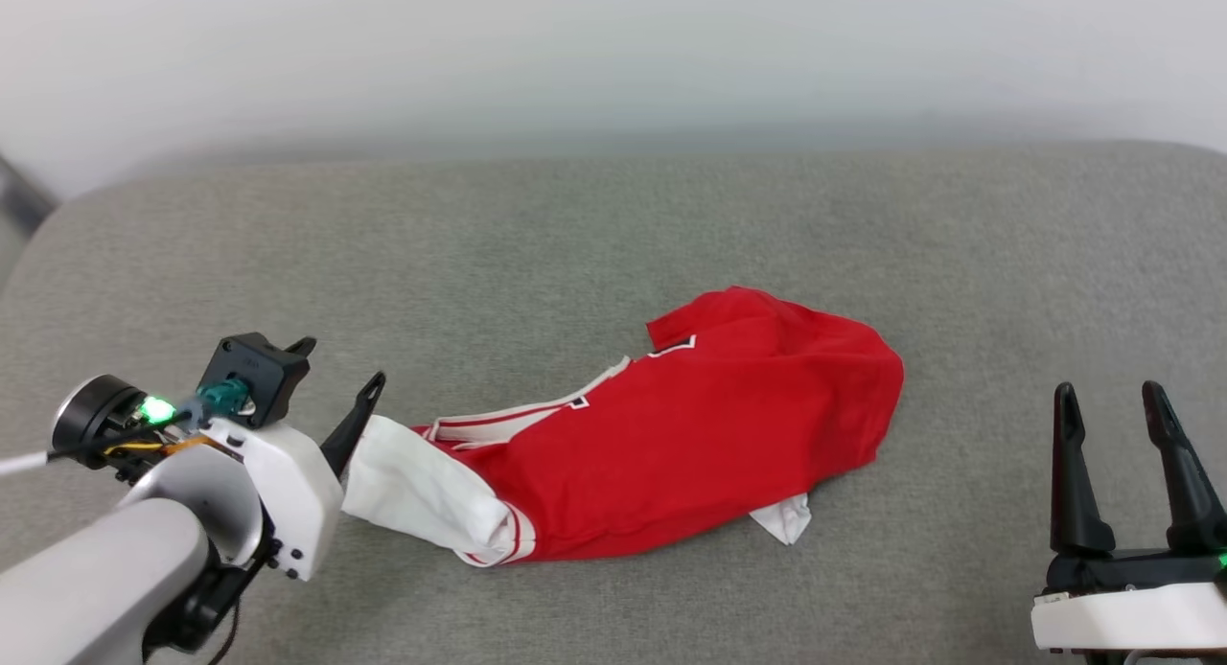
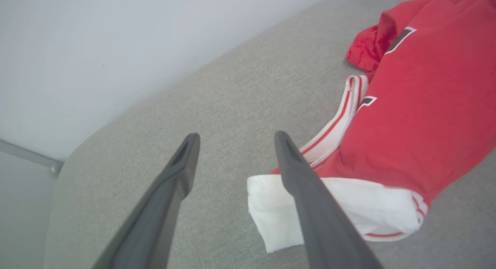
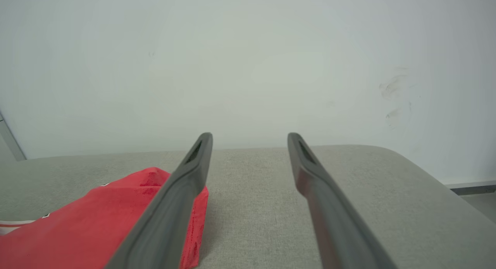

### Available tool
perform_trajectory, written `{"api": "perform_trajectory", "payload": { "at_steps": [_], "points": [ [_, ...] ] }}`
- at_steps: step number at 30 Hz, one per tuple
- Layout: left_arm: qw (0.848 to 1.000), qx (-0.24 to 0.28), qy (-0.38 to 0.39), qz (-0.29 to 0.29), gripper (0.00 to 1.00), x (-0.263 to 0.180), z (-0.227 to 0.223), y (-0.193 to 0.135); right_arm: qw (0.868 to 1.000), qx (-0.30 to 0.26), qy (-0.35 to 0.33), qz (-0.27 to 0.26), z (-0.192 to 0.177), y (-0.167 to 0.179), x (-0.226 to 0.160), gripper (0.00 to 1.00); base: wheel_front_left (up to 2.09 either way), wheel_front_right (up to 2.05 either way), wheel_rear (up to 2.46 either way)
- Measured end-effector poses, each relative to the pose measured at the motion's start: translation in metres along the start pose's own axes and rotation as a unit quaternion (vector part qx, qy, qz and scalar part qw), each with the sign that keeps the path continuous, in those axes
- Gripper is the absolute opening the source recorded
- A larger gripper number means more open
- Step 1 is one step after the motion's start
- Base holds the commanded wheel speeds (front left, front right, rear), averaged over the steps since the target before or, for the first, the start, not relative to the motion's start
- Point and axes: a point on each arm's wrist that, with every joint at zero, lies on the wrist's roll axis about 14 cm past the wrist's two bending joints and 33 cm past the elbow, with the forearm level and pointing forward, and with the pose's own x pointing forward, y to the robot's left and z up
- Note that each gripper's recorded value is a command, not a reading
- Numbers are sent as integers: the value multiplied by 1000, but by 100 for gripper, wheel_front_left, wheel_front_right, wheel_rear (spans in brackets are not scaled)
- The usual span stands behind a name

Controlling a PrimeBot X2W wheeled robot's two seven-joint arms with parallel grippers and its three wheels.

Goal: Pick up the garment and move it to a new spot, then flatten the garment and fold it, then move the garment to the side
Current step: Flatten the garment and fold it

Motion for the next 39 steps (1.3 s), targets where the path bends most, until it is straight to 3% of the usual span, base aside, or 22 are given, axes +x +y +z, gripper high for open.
{"api": "perform_trajectory", "payload": {
  "at_steps": [8, 11, 16, 20, 24, 28, 34, 39],
  "points": [
    [982, -16, -152, 108, 100, -39, 43, 9, 996, -48, -73, 32, 44, 19, 27, 100, 0, 0, 0],
    [972, -32, -176, 154, 100, -46, 43, 15, 992, -57, -103, 46, 61, 30, 44, 100, 0, 0, 0],
    [958, -54, -199, 201, 100, -51, 44, 22, 982, -102, -112, 116, 65, 55, 73, 100, 0, 0, 0],
    [943, -63, -226, 237, 100, -59, 47, 24, 971, -139, -86, 173, 57, 71, 102, 100, 0, 0, 0],
    [932, -71, -236, 266, 100, -65, 42, 27, 956, -173, 30, 235, 19, 92, 124, 100, 0, 0, 0],
    [925, -78, -232, 290, 100, -66, 31, 28, 925, -190, 148, 294, -14, 113, 132, 100, 0, 0, 0],
    [922, -94, -213, 311, 100, -59, 11, 29, 838, -239, 343, 351, -71, 121, 121, 100, 0, 0, 0],
    [922, -105, -200, 315, 100, -47, -1, 29, 770, -271, 451, 361, -107, 116, 118, 100, 0, 0, 0]
  ]
}}
